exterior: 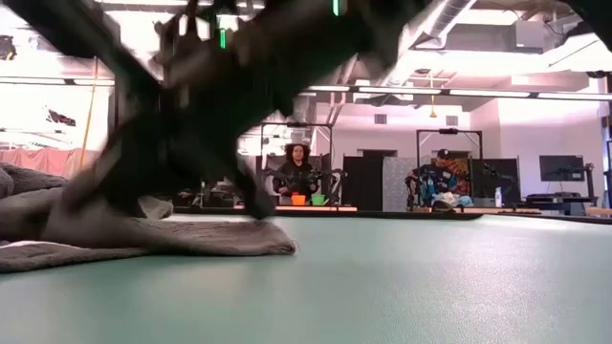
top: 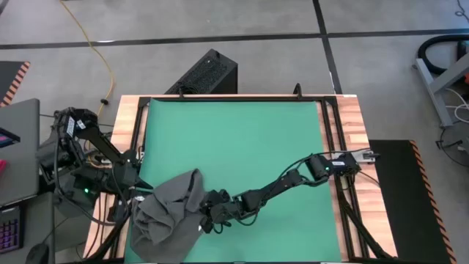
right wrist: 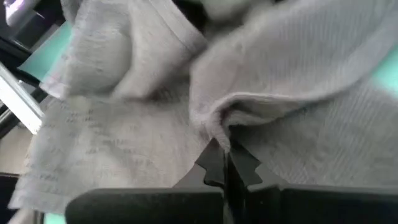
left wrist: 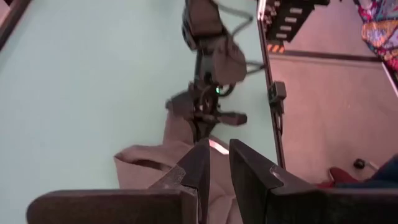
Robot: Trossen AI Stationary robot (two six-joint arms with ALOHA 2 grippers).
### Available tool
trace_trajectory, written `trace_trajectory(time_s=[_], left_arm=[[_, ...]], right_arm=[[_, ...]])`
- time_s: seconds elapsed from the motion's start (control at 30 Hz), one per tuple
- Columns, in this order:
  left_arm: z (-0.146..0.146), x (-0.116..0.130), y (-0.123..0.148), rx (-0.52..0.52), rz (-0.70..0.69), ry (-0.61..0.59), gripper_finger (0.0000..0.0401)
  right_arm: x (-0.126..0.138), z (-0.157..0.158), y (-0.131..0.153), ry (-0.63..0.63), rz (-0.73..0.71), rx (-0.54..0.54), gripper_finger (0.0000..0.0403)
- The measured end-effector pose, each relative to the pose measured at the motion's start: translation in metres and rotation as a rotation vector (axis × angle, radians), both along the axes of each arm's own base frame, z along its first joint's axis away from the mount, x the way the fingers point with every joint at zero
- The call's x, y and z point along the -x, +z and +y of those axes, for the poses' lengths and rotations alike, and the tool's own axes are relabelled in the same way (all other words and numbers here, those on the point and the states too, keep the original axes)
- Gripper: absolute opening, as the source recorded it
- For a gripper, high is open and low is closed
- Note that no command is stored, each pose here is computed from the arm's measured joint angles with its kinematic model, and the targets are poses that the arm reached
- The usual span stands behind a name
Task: Roll towel
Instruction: Fold the gray towel
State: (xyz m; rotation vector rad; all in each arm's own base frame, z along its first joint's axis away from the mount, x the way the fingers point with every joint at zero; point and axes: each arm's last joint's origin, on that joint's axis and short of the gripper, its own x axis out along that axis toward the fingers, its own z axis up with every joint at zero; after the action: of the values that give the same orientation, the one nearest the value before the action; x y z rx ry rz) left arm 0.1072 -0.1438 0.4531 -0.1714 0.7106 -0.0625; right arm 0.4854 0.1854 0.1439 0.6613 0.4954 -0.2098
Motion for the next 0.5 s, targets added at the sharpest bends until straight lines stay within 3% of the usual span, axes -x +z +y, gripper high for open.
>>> trace_trajectory(time_s=[0.13,0.27,0.37,0.5], left_arm=[[-0.006,-0.004,-0.004,-0.011,0.012,0.008,0.005],[-0.013,-0.011,-0.007,-0.054,-0.011,0.047,0.005],[-0.014,-0.017,-0.01,-0.074,-0.03,0.1,0.0051],[-0.015,-0.029,-0.013,-0.116,-0.032,0.14,0.0064]], right_arm=[[0.019,-0.002,0.087,-0.056,-0.003,0.114,0.0011],[0.053,-0.011,0.178,-0.137,-0.02,0.322,0.0011],[0.081,-0.021,0.224,-0.198,-0.003,0.46,0.0011],[0.118,-0.043,0.275,-0.262,-0.008,0.505,0.0011]])
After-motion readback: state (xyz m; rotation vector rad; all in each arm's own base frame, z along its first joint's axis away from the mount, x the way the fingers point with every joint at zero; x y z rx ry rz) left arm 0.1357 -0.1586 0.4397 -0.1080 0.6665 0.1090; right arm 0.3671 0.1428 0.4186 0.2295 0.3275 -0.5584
